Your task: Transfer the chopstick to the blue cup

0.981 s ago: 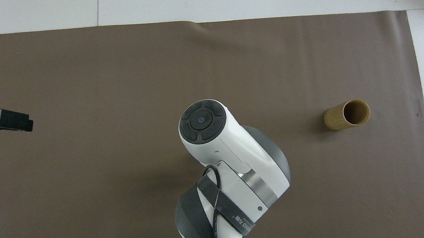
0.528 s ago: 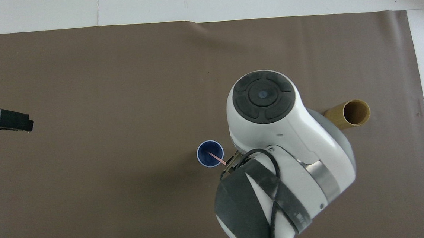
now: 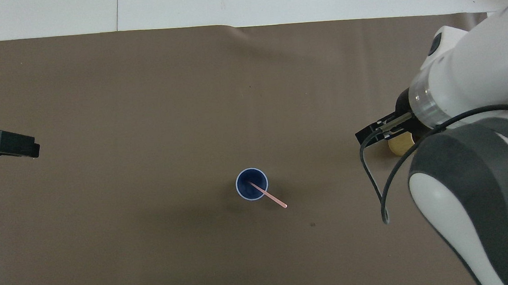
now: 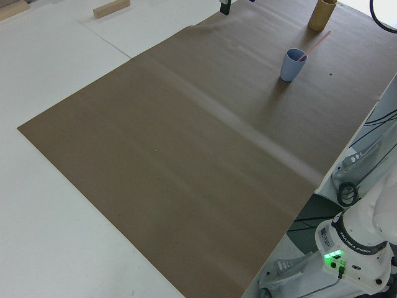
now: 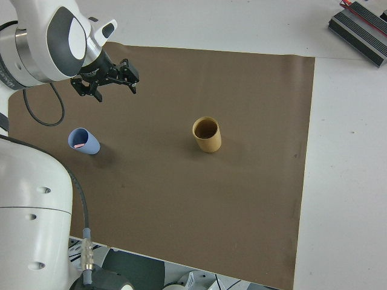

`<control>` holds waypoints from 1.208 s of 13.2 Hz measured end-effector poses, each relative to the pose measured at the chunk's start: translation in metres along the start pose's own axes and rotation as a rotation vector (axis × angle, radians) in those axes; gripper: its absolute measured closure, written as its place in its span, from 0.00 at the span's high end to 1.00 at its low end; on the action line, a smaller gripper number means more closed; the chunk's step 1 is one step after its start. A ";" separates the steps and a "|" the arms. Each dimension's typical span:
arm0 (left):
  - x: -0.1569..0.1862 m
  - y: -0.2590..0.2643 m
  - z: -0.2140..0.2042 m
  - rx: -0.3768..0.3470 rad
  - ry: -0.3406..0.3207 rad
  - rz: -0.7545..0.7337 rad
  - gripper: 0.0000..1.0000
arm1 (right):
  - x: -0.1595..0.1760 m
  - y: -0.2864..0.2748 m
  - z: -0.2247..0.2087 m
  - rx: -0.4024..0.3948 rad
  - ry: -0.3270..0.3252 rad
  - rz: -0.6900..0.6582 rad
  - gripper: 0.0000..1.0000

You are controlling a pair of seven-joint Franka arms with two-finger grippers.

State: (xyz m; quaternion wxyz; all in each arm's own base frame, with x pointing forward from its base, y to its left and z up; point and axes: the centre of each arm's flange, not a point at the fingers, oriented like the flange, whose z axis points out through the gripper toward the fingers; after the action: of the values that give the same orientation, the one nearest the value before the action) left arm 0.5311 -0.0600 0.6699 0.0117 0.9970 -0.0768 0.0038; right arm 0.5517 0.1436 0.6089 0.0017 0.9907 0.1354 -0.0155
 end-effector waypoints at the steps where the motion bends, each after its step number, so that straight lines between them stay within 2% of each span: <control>1: 0.000 0.000 0.000 0.000 0.000 0.000 1.00 | 0.000 0.014 -0.002 0.001 0.005 0.082 1.00; 4: 0.000 0.000 0.000 0.000 0.000 0.000 1.00 | -0.004 0.057 -0.012 0.003 0.024 0.259 1.00; 9: 0.000 -0.002 0.000 0.000 0.000 0.000 1.00 | -0.031 0.140 -0.030 0.008 0.037 0.419 1.00; 12: 0.000 -0.005 0.000 0.001 0.000 0.001 1.00 | -0.052 0.159 -0.048 0.011 0.036 0.411 1.00; 16: -0.002 -0.007 0.001 0.001 -0.015 0.019 1.00 | -0.070 0.159 -0.062 0.015 0.041 0.385 1.00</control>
State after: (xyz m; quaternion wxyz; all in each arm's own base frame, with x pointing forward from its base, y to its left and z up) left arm 0.5303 -0.0527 0.6686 0.0108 0.9962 -0.0863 -0.0034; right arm 0.5288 -0.0280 0.6730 -0.0055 0.9984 -0.0568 0.0042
